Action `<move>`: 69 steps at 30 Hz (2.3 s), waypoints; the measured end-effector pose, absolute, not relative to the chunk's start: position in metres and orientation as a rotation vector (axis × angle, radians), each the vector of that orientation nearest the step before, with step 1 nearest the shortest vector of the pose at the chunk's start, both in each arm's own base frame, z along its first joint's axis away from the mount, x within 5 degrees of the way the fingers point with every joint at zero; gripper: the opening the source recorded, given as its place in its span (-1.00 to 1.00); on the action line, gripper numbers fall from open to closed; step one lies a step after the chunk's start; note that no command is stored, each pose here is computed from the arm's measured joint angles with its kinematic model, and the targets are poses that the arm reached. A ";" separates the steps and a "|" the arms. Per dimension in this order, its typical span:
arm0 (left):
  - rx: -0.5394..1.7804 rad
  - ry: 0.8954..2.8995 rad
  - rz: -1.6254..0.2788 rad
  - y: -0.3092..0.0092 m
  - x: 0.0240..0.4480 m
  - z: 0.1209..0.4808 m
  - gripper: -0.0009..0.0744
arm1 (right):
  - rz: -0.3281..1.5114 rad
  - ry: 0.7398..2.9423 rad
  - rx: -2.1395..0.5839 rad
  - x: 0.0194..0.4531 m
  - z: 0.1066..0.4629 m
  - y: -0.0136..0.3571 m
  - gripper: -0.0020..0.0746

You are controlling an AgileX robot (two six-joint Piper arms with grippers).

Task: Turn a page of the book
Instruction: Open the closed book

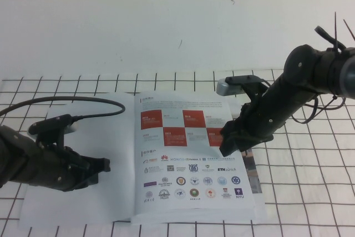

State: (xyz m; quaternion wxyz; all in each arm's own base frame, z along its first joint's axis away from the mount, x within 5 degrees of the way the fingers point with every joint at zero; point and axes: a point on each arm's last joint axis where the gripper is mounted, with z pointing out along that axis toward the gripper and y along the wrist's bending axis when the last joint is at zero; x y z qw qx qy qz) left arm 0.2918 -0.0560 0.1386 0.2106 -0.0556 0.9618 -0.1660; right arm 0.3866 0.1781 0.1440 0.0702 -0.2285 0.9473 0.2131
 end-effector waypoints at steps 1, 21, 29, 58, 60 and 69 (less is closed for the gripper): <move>-0.152 2.673 -0.461 -0.056 0.292 0.139 -0.98 | 0.641 2.851 -0.686 0.387 0.144 0.178 0.13; -0.167 2.666 -0.463 -0.056 0.292 0.139 -0.98 | 0.618 2.991 -0.827 0.392 0.148 0.179 0.13; -0.178 2.663 -0.468 -0.056 0.293 0.139 -0.98 | 0.644 2.986 -0.802 0.393 0.150 0.180 0.13; -0.278 2.623 -0.569 -0.061 0.295 0.142 -0.98 | 0.855 2.829 -0.774 0.387 0.193 0.191 0.13; -0.267 2.608 -0.608 -0.063 0.296 0.143 -0.98 | 0.832 2.840 -0.764 0.389 0.189 0.190 0.13; -0.243 2.555 -0.683 -0.068 0.298 0.147 -0.98 | 0.689 2.885 -0.720 0.394 0.178 0.184 0.13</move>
